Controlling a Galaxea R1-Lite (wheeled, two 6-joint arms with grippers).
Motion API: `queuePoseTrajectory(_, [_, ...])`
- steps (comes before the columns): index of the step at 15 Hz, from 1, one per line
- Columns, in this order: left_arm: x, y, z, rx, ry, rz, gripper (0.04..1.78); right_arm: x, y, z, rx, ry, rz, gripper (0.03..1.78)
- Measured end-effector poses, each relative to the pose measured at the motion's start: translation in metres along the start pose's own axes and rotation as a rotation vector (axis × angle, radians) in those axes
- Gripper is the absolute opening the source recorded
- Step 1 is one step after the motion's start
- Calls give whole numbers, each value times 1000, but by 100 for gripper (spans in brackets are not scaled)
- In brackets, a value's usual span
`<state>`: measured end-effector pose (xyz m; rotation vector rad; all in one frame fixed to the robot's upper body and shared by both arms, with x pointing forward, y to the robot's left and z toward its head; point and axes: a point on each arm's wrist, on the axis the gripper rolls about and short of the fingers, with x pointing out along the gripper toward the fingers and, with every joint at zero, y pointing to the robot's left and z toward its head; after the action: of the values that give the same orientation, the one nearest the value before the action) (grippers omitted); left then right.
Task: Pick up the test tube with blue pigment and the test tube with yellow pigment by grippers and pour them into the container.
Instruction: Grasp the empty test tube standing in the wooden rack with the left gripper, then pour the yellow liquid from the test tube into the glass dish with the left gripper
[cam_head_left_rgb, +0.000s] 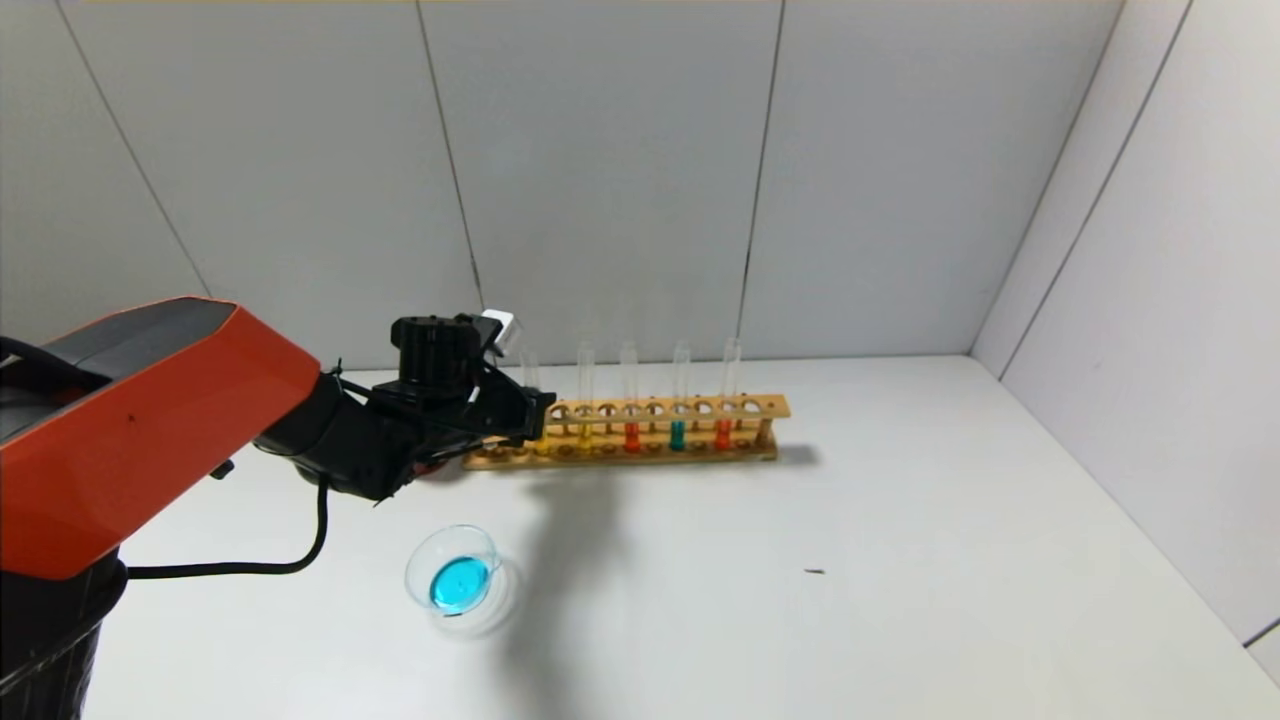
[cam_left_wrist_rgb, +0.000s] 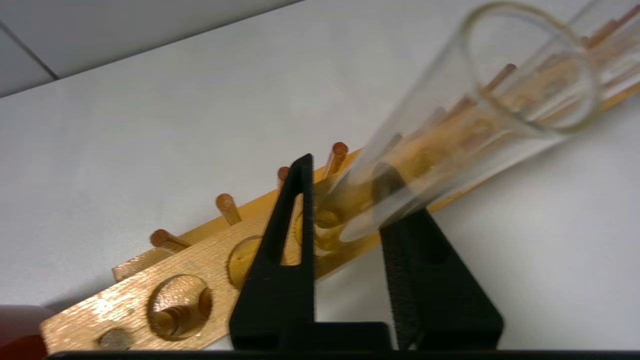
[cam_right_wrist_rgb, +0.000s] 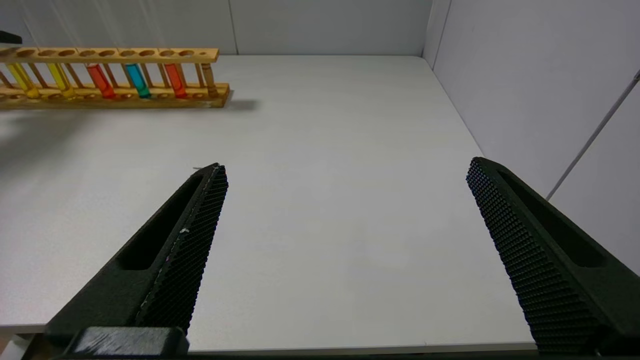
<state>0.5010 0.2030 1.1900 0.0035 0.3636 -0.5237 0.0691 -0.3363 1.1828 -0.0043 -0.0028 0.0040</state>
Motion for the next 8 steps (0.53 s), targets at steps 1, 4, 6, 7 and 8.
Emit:
queuePoseTrajectory(1, [0, 0, 1, 1, -4, 6, 33, 0, 0, 0, 0, 0, 0, 175])
queuePoseTrajectory(4, [-1, -1, 3, 3, -7, 32, 32, 0, 0, 0, 0, 0, 0, 175])
queuePoseTrajectory(6, [-3, -2, 6, 6, -15, 33, 32, 0, 0, 0, 0, 0, 0, 175])
queuePoseTrajectory(7, [-5, -3, 9, 10, -22, 33, 32, 0, 0, 0, 0, 0, 0, 175])
queuePoseTrajectory(8, [-6, -3, 12, 17, -29, 33, 32, 0, 0, 0, 0, 0, 0, 175])
